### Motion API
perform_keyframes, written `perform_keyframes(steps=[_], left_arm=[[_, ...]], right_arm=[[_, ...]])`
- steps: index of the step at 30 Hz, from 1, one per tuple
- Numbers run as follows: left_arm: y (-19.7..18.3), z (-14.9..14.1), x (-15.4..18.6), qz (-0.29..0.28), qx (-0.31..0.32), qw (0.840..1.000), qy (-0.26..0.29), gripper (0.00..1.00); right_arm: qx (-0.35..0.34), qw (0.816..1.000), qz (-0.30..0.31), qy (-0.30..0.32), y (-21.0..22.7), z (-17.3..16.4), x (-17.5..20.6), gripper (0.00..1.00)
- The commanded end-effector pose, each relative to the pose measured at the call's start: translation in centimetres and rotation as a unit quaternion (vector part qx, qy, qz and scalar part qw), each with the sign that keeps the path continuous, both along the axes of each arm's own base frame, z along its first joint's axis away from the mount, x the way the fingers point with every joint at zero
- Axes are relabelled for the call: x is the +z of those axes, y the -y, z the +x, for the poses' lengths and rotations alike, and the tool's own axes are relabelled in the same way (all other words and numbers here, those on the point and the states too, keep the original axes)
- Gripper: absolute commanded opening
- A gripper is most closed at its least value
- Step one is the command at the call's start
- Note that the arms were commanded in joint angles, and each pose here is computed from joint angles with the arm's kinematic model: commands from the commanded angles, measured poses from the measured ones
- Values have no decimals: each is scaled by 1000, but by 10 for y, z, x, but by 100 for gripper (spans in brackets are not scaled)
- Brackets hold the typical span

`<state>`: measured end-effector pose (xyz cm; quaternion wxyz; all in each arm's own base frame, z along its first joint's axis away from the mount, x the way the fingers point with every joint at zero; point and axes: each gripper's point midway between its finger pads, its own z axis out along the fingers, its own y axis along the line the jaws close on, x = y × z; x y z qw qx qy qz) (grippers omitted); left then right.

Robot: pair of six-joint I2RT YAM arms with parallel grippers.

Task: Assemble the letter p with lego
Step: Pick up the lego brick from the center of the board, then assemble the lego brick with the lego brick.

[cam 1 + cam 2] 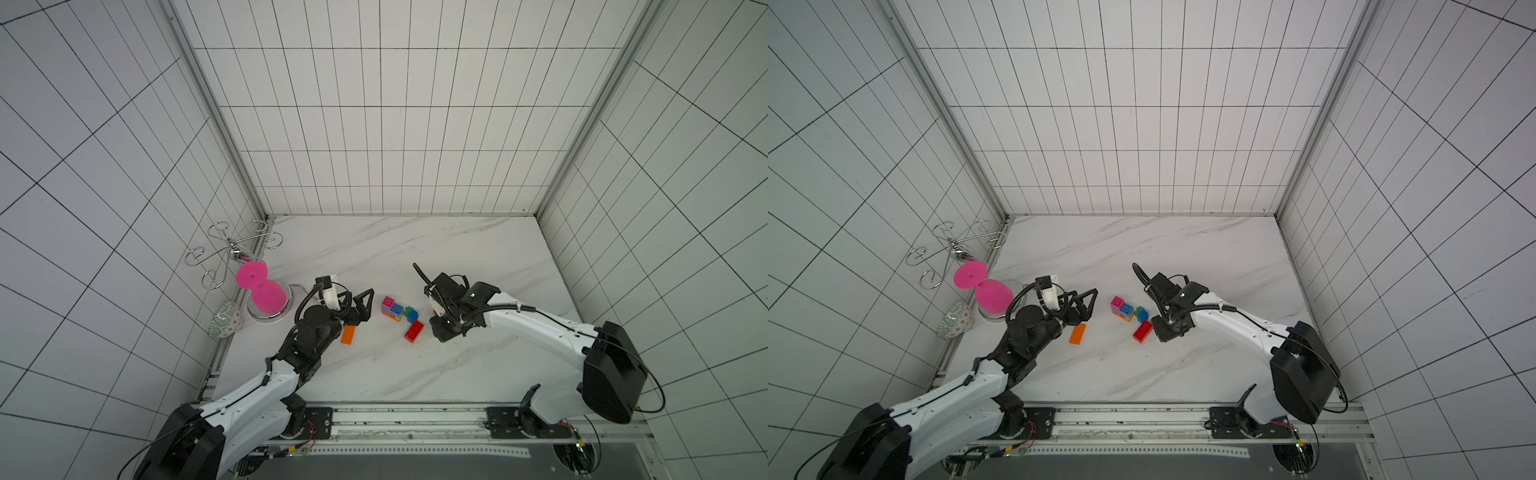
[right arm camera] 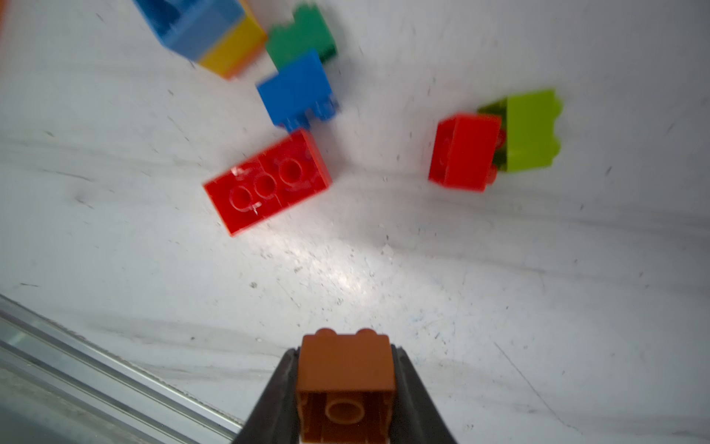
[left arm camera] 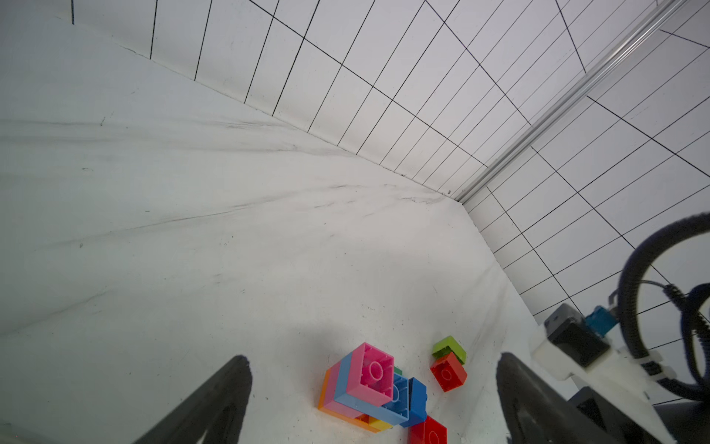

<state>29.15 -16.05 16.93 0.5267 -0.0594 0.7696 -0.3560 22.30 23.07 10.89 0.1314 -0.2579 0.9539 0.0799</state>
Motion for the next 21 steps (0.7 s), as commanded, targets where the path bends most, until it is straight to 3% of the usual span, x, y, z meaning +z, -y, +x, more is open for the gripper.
perform_keyframes(steps=[1, 13, 21], left_arm=[[-6, 1, -6, -32, 2, 999, -18, 98], [-48, -7, 9, -32, 87, 996, 18, 98], [-51, -8, 12, -35, 90, 995, 24, 98]], right_arm=[[63, 998, 15, 21, -29, 17, 27, 12], [174, 984, 7, -47, -110, 55, 24, 10], [208, 976, -29, -54, -131, 72, 14, 10]])
